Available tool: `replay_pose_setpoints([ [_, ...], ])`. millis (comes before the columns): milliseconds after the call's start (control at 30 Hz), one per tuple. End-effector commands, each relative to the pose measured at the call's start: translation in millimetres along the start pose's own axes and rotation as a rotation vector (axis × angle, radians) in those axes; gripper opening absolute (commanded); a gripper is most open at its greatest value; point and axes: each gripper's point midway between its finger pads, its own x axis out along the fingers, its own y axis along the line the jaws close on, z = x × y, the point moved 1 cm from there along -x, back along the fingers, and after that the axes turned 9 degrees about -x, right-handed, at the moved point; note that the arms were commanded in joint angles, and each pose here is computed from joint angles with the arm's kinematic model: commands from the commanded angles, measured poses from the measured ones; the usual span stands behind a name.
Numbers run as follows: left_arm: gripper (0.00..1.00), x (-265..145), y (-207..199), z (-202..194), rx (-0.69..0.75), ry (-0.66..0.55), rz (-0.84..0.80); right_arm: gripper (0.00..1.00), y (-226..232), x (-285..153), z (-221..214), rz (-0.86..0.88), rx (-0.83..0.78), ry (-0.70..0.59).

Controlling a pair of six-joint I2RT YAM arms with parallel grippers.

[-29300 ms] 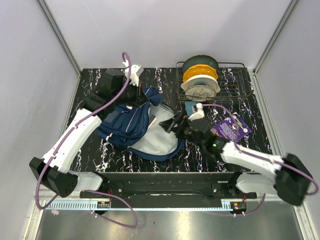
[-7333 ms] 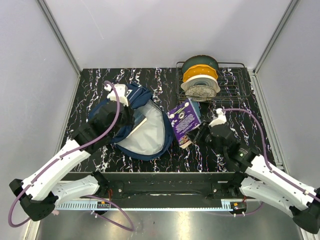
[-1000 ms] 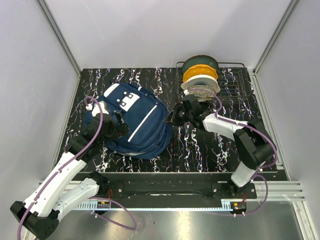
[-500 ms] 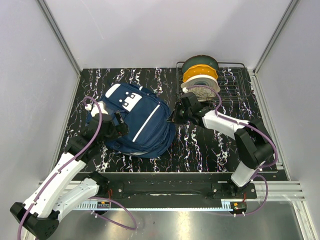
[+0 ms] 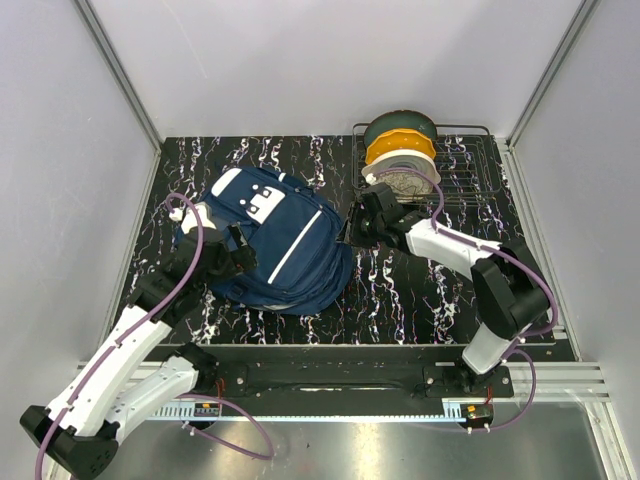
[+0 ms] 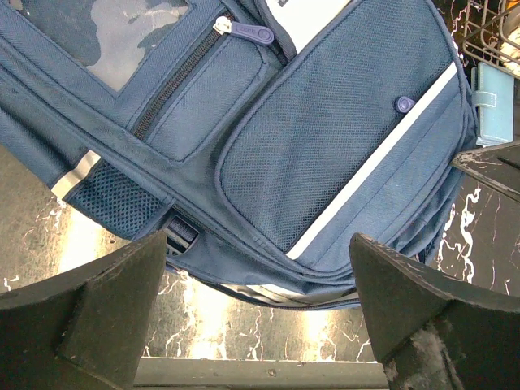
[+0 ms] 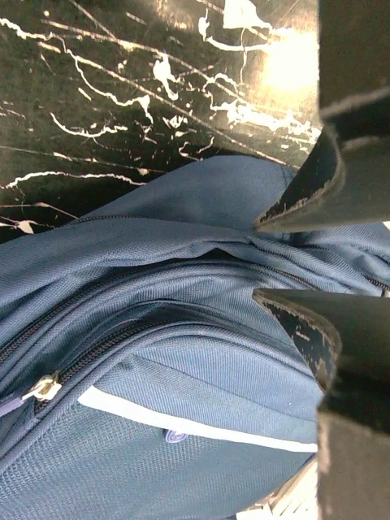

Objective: Pack the student bag
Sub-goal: Zip the student bag at the center of the board.

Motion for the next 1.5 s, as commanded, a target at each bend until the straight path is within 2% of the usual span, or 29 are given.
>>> replay_pose_setpoints([
  [0, 0.99, -3, -3, 11, -0.008, -0.043, -0.018, 0.44, 14, -29, 36, 0.011, -0.036, -0.118],
  [33, 0.99, -3, -2, 12, -0.009, -0.046, -0.013, 0.53, 13, -33, 38, 0.005, -0.034, -0.125],
  [133, 0.99, -2, 0, 12, -0.008, -0.047, 0.001, 0.66, 15, -42, 41, 0.000, -0.037, -0.144],
  [333, 0.99, 0, 5, 11, -0.016, -0.046, 0.032, 0.77, 16, -65, 47, -0.014, -0.037, -0.193],
  [567, 0.99, 1, 11, 11, -0.036, -0.054, 0.057, 0.79, 19, -99, 46, 0.009, 0.000, -0.259],
  [767, 0.99, 4, 12, 12, -0.033, -0.048, 0.063, 0.79, 32, -107, 25, 0.099, 0.063, -0.228],
  [1067, 0.99, 12, 21, 9, -0.051, -0.016, 0.073, 0.79, 70, -81, -26, 0.152, 0.062, -0.104],
  [1200, 0.99, 17, 24, 3, -0.068, 0.032, 0.050, 0.79, 93, -81, -38, 0.211, 0.036, -0.087],
  [1467, 0.99, 21, 33, 8, -0.128, 0.031, 0.049, 0.79, 94, -70, -55, 0.209, 0.003, -0.029],
])
